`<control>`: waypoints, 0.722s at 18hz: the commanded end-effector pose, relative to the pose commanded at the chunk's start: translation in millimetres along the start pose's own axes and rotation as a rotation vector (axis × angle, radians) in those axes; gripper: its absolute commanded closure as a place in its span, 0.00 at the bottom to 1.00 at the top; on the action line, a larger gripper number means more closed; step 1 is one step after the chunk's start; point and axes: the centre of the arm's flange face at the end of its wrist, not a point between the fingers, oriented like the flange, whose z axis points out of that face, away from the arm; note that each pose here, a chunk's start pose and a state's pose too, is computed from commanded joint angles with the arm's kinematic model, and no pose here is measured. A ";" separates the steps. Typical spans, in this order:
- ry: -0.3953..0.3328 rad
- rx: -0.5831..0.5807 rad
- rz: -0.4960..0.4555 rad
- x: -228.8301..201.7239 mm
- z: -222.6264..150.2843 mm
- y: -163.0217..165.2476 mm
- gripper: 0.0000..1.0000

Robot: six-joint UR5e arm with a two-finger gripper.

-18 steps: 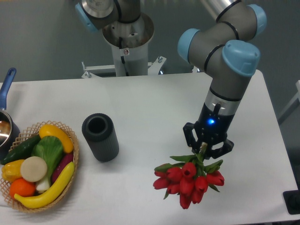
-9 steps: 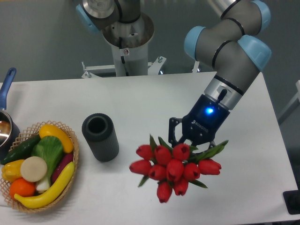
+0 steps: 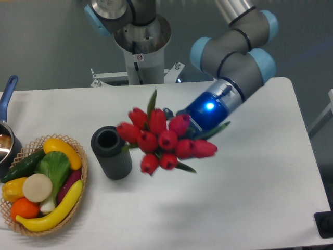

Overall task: Insert the flowers into the vase
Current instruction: 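Swing the tulips over the black vase, stems pointing down, then lower the tulip stems down into the black vase opening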

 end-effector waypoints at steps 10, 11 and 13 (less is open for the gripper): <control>0.097 0.041 -0.017 70.8 33.6 5.6 1.00; 0.097 0.041 -0.020 71.4 33.7 8.4 1.00; 0.097 0.040 0.003 73.5 34.6 19.7 1.00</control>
